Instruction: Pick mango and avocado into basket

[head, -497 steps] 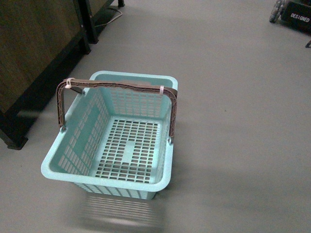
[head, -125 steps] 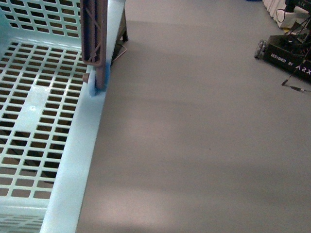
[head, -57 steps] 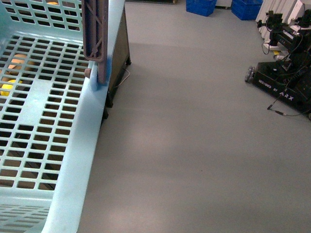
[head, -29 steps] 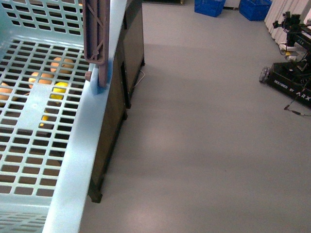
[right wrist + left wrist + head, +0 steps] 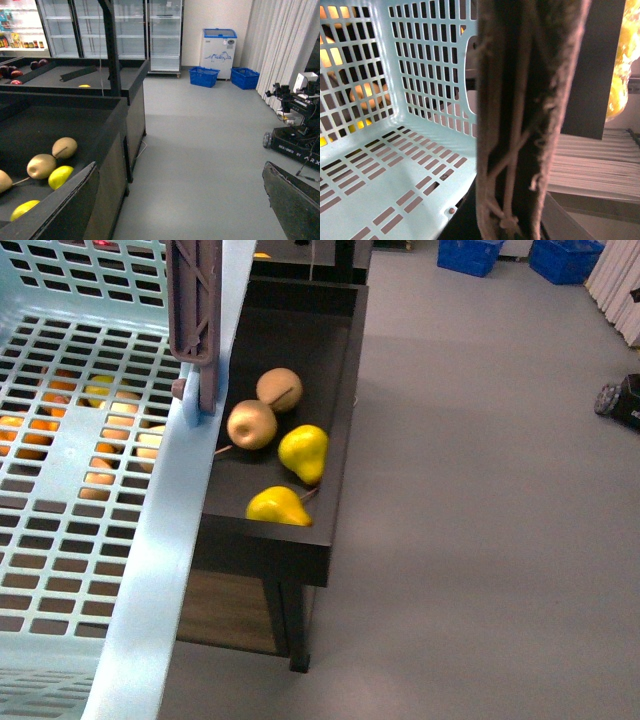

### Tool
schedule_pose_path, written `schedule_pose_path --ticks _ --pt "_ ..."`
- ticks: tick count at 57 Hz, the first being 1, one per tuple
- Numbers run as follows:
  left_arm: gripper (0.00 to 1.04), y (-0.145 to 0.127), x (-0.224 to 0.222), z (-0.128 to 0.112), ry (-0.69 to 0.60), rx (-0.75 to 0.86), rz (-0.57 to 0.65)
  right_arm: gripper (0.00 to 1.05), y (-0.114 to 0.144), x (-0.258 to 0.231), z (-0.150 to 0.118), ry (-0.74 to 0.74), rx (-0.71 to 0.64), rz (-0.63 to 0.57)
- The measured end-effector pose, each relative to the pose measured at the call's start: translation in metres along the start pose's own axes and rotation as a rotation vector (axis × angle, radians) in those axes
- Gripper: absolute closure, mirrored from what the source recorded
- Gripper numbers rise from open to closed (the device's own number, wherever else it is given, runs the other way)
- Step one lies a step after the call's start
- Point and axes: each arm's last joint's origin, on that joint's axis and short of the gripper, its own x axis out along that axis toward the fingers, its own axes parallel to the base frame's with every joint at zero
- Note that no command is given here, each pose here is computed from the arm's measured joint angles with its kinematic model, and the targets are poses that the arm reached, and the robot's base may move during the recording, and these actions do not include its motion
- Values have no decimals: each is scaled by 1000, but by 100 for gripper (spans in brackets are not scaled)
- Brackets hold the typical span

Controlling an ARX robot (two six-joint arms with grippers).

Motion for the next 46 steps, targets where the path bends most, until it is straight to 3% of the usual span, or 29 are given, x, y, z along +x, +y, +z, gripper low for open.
schedule_pose_path --ticks 46 --pt "96 0 0 0 2 1 1 8 0 0 0 -2 0 -3"
